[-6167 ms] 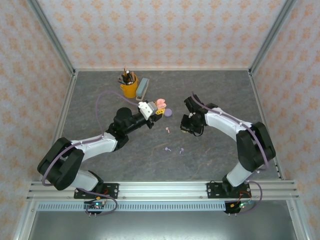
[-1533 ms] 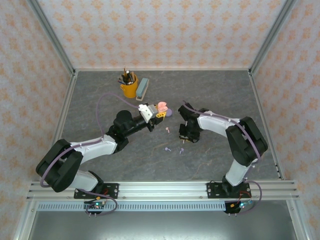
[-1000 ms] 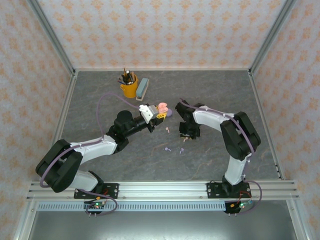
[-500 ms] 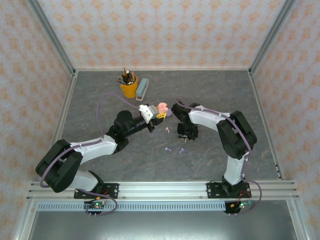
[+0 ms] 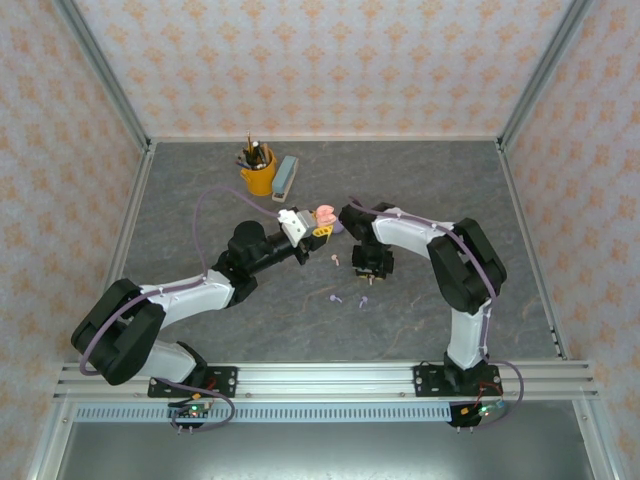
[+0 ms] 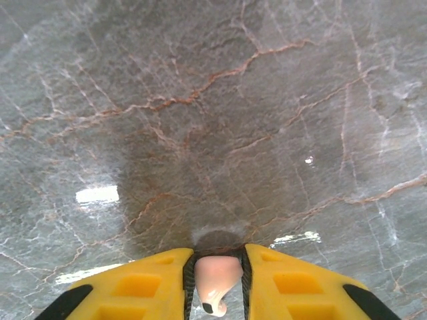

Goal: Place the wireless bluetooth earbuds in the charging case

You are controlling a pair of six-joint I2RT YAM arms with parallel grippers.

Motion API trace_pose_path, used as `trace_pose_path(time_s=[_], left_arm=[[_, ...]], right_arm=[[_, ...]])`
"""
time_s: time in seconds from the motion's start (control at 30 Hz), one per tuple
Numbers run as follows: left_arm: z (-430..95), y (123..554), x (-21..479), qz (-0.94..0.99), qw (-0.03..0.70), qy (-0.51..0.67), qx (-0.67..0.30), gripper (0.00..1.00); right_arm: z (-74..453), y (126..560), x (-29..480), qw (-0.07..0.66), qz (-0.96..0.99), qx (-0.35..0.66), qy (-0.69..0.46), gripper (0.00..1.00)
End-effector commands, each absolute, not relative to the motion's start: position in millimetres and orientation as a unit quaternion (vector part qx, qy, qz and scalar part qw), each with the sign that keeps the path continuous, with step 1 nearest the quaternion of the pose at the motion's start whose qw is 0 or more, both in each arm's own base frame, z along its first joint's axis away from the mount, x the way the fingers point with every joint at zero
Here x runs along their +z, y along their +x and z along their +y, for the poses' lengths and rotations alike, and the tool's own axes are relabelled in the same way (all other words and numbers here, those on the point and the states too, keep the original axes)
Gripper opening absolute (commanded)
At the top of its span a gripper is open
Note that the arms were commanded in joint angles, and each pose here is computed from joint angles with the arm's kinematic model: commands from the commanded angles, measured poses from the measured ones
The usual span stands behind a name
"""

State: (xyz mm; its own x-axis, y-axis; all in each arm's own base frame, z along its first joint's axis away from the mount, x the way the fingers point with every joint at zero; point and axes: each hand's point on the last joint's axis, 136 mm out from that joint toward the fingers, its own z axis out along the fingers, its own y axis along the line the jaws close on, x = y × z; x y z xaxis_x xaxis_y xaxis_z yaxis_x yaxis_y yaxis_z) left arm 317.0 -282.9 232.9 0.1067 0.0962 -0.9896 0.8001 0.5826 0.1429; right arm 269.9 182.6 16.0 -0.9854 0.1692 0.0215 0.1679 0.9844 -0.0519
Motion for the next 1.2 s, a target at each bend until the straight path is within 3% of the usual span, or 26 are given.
trace_pose_path(time_s=[0.0,0.33,1.17], left_arm=[[-286,310,256,0.576,0.671,0.377,-0.275,0.00],[-287,311,253,0.578,0.668,0.378,-0.276,0.00],[-285,314,261,0.579,0.673,0.375,-0.265,0.00]], right_arm=[[171,263,1,0.029,-0.995,0.060,-0.078,0.25],[173,263,4,0.016,-0.998,0.028,-0.057,0.17],[210,308,76,-0.235,-0.946,-0.210,-0.078,0.14]])
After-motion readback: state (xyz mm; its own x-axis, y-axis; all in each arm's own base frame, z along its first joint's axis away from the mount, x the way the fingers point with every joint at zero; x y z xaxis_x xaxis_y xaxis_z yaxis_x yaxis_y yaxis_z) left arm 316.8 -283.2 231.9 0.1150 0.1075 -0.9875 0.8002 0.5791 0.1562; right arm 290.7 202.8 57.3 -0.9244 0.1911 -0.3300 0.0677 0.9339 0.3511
